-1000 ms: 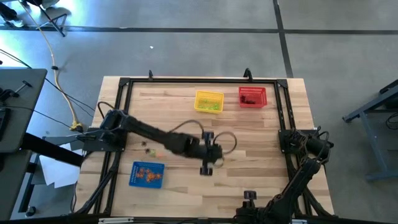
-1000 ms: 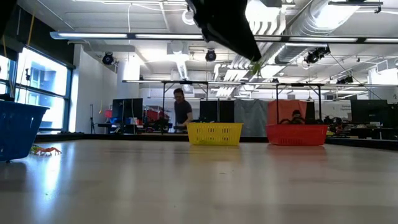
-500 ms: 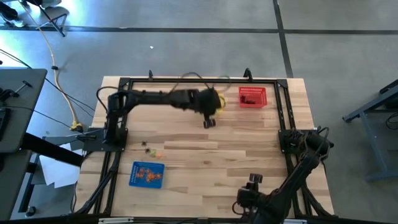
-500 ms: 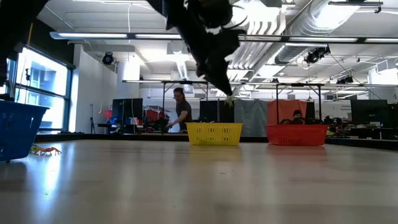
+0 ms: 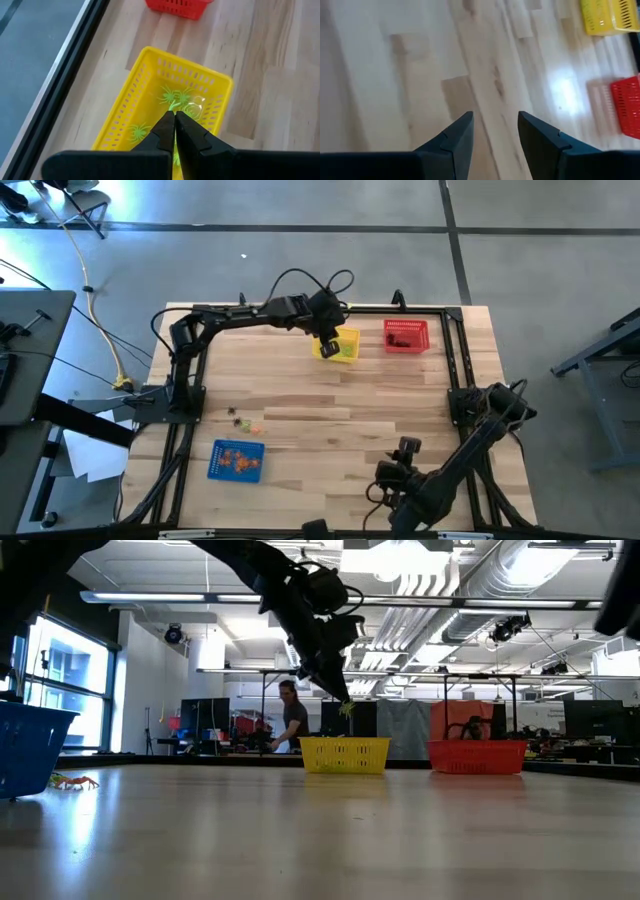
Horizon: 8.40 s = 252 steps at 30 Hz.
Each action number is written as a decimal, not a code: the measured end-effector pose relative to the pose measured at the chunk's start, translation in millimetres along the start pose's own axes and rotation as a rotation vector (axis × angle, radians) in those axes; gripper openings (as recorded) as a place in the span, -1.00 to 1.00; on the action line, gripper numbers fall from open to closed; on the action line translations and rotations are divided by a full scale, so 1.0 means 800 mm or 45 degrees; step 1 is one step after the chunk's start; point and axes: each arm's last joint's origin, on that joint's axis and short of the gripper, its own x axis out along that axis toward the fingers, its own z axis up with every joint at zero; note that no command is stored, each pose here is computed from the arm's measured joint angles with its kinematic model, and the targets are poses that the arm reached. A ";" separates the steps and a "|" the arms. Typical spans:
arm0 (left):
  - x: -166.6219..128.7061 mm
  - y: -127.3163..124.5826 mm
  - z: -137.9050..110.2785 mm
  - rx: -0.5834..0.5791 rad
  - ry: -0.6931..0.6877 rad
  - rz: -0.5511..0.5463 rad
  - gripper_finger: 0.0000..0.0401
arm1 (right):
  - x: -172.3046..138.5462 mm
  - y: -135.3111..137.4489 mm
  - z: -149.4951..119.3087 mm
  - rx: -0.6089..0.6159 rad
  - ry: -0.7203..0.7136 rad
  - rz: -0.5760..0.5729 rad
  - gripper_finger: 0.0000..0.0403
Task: Sort Halloween decoration
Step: Put the green spider toy into the yellow bin, then put the black spider toy into the red bin
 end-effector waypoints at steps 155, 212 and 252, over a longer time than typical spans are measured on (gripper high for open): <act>-0.128 -0.209 -0.358 -0.537 0.572 0.611 -0.63 | 0.218 -0.304 0.041 0.604 -0.744 -0.066 -0.26; -0.110 -0.207 -0.379 -1.072 0.451 0.702 -0.95 | 0.219 -0.304 0.040 0.595 -0.729 -0.067 -0.26; -0.131 -0.220 -0.162 -0.458 -0.580 0.391 -1.00 | 0.219 -0.304 0.040 0.595 -0.728 -0.067 -0.26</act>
